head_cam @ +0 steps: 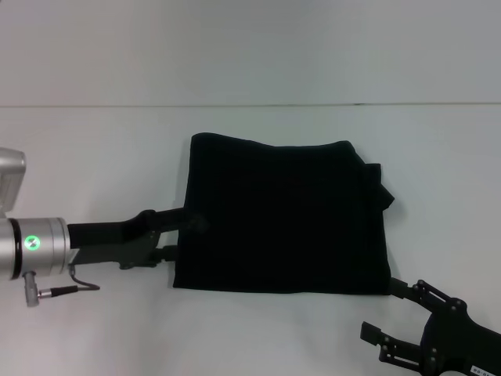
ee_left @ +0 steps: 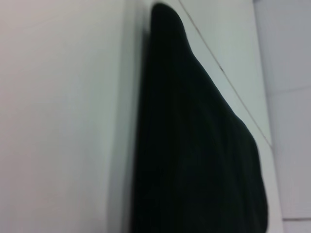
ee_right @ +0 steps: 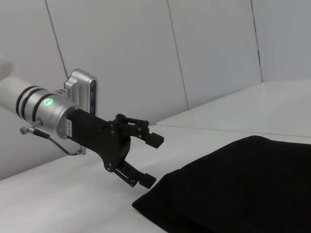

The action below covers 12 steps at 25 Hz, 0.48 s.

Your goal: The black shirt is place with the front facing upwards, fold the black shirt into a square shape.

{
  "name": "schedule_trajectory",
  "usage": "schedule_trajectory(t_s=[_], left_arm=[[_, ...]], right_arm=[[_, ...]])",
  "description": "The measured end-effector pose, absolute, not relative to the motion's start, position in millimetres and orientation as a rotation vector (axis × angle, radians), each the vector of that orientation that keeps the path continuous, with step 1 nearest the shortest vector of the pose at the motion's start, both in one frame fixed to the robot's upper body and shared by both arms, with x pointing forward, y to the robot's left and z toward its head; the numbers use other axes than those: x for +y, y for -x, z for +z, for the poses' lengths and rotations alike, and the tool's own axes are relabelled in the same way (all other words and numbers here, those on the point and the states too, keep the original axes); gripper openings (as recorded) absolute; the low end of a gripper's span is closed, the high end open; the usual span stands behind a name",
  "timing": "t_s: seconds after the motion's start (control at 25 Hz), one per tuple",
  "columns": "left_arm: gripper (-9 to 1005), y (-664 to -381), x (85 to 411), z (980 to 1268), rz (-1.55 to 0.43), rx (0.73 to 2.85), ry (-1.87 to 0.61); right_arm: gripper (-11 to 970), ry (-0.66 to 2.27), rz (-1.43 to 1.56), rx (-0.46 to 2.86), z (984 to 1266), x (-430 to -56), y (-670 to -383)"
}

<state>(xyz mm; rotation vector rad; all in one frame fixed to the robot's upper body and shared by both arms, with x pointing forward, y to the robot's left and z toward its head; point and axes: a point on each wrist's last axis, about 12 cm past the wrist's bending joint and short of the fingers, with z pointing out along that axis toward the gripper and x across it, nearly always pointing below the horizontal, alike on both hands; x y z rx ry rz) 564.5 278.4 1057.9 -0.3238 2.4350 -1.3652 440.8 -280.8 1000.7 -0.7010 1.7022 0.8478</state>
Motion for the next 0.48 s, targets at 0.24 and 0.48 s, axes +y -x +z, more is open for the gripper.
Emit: schedule_trajectory(t_s=[0.24,0.48], left_arm=[[950,-572.3,287.7,1058.2,-1.273,2.430,0.351],[949,-573.0,282.3,1056.0,-1.262,2.442,0.340]], right_arm=[[945,0.700,0.847,1.702,1000.9,-281.1,-441.1],[945,0.699,0.849,1.698,1001.4,-281.1,-441.2]])
